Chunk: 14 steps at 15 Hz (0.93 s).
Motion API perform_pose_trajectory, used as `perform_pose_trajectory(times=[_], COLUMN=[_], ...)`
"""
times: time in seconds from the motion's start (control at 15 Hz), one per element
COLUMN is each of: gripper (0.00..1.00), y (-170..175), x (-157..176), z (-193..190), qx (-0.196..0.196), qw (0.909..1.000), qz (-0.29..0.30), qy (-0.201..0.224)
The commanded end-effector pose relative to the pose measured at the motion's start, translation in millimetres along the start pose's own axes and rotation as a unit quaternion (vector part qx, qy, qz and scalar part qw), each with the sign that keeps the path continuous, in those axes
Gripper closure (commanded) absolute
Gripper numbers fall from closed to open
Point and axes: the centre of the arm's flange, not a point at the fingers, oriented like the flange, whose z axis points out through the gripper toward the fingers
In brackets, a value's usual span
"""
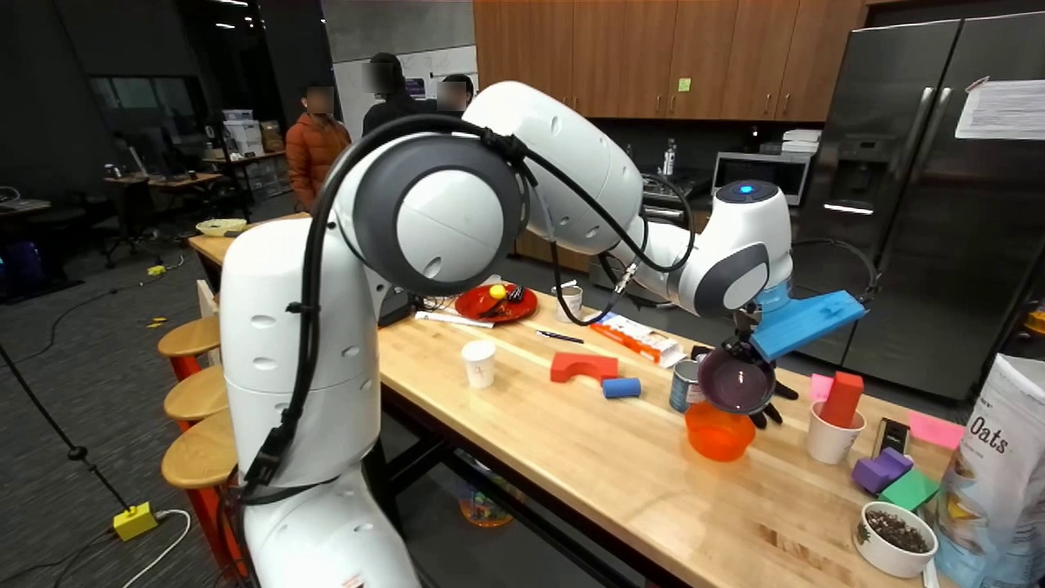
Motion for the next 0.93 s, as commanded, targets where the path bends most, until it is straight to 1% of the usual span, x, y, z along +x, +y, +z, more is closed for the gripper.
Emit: perform_pose_trajectory(times=[0.0,0.4,0.6,0.87], gripper=[0.98,0.98,0.98,0.98], y=[9,-4,-12,-22], x=[5,18,24,34], z=[12,41,54,65], qx=[0.022,0.073,0.112,0.148], qw=[0.9996,0.9965,0.9923,0.9869], qz=[-0.019,-0.04,-0.052,-0.064], qy=[0.0,-0.003,0.0,0.001])
